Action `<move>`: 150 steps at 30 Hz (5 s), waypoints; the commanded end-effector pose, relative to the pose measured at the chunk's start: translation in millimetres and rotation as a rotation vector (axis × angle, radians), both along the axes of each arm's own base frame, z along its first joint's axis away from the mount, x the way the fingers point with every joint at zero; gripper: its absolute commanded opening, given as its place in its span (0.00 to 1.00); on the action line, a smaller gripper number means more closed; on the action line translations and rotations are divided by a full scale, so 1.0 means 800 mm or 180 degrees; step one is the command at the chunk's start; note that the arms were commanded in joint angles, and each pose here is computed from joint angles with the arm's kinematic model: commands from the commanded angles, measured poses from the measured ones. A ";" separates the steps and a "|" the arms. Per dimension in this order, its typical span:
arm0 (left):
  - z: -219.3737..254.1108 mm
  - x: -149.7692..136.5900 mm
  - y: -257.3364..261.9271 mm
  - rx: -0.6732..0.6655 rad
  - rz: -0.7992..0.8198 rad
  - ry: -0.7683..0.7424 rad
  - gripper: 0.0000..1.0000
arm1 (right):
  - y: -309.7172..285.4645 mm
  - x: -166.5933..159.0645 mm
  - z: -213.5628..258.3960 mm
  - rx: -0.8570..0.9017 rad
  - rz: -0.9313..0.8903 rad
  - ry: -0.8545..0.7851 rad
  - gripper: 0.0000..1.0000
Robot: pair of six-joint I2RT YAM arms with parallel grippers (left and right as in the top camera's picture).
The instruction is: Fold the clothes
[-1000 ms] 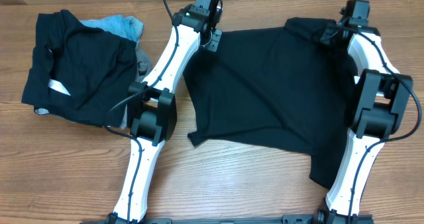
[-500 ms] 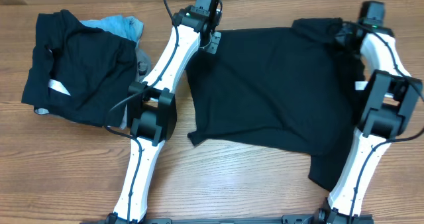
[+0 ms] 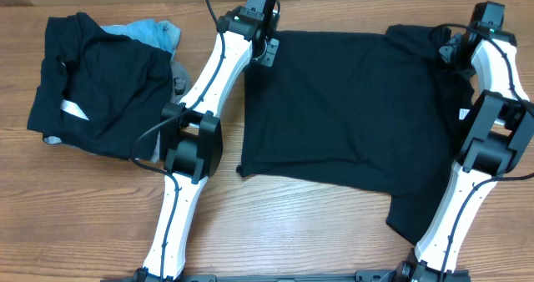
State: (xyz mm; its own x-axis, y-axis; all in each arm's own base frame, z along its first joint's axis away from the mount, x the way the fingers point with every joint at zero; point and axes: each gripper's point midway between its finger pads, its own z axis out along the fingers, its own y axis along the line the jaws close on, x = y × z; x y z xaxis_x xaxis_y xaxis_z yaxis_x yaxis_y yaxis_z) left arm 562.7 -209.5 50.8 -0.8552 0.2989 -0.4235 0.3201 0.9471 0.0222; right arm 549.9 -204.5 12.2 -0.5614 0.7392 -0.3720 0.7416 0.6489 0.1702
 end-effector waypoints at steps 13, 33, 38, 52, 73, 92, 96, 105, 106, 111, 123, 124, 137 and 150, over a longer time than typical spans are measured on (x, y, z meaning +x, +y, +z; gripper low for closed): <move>0.119 -0.002 -0.016 -0.0468 0.0086 -0.0291 0.04 | 0.090 -0.100 0.336 -0.0212 0.0445 -0.0453 0.04; 0.087 0.042 -0.050 -0.0724 -0.0478 -0.0758 0.04 | 0.402 -0.368 0.172 0.0677 0.2456 -0.0042 0.04; 0.051 0.037 -0.060 -0.0641 -0.0782 -0.0773 0.04 | 0.436 -0.387 0.103 0.0602 0.2836 0.0352 0.04; -0.042 0.025 -0.056 -0.0483 -0.0919 -0.0507 0.04 | 0.495 -0.369 0.039 0.0586 0.4104 0.0381 0.04; -0.035 0.033 -0.061 -0.0596 -0.0710 -0.0574 0.04 | 0.573 -0.361 0.001 0.0064 0.4930 0.0102 0.04; -0.036 0.033 -0.058 -0.0584 -0.0710 -0.0561 0.04 | 0.564 -0.385 -0.053 0.0229 0.4994 0.0588 0.04; -0.036 0.036 -0.051 -0.0582 -0.0680 -0.0563 0.04 | 0.559 -0.422 -0.053 0.0649 0.4858 0.0965 0.04; -0.036 0.037 -0.048 -0.0581 -0.0670 -0.0566 0.04 | 0.567 -0.440 -0.029 0.0993 0.4875 0.1173 0.04; -0.036 0.037 -0.048 -0.0582 -0.0667 -0.0568 0.04 | 0.571 -0.434 -0.021 0.0984 0.4891 0.1135 0.04; -0.018 0.043 -0.038 -0.0582 -0.0624 -0.0597 0.04 | 0.594 -0.406 0.042 0.0941 0.4963 0.0735 0.04; 0.029 0.082 -0.041 -0.0671 -0.0648 -0.1032 0.04 | 0.469 -0.263 0.165 0.0166 0.3340 -0.0493 0.04; 0.030 0.086 -0.049 -0.0695 -0.0676 -0.1116 0.04 | 0.461 -0.259 0.153 0.0167 0.3276 -0.0410 0.04; -0.030 0.033 -0.135 -0.0573 -0.1183 -0.0839 0.04 | 0.382 -0.240 0.042 -0.0002 0.1818 0.0411 0.04; -0.095 0.019 -0.098 -0.0239 -0.1029 -0.0438 0.04 | 0.370 -0.241 -0.013 0.0166 0.1619 0.0607 0.04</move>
